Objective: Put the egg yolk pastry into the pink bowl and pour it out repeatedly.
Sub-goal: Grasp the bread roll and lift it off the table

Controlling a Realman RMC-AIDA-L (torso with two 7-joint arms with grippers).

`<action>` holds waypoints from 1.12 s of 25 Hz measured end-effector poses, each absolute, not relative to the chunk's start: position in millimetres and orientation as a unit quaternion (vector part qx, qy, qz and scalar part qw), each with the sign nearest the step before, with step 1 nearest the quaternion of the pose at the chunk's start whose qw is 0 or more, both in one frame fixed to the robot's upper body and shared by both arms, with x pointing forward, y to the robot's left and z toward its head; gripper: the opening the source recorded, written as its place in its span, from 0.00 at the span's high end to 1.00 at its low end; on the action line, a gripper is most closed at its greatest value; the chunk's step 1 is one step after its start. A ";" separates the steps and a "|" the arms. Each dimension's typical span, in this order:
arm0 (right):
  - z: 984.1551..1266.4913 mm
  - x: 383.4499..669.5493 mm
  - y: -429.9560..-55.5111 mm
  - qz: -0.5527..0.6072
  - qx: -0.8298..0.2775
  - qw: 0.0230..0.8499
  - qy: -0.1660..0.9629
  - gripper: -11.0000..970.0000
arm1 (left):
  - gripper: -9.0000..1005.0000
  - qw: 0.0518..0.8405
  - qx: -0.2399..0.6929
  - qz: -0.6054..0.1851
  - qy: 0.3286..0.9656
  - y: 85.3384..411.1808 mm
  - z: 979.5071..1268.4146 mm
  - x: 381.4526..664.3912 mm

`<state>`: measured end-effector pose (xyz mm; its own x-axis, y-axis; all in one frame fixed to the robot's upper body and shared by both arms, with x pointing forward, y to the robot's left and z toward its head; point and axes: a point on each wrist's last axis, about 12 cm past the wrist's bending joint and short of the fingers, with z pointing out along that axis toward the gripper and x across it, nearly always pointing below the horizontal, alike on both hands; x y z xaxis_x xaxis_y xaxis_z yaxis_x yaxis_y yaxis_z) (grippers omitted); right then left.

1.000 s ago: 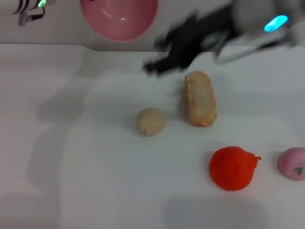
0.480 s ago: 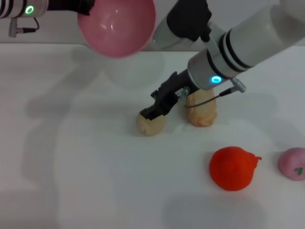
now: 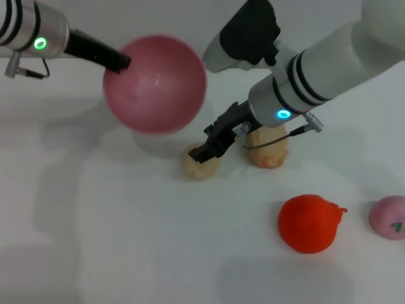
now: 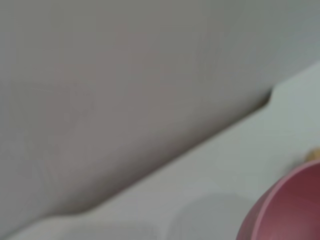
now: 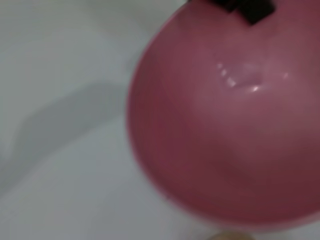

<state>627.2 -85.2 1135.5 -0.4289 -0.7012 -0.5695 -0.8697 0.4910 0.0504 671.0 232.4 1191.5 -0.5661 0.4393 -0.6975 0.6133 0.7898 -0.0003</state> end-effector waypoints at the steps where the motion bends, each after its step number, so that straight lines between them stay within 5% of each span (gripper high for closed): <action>1: 1133.9 626.7 -84.1 0.168 -0.474 0.246 0.828 0.37 | 0.95 0.338 0.304 -0.118 0.883 231.4 1187.2 668.3; 28: 1104.4 622.9 -86.2 0.153 -0.453 0.244 0.844 0.38 | 0.95 0.293 0.263 -0.112 0.912 271.8 1187.7 657.6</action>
<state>622.9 -86.2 1104.4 -0.4709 -0.6894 -0.5504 -0.8388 0.5432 0.0372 657.6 271.8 1187.7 -0.6892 0.4149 -0.5941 0.5464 0.8360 -0.0500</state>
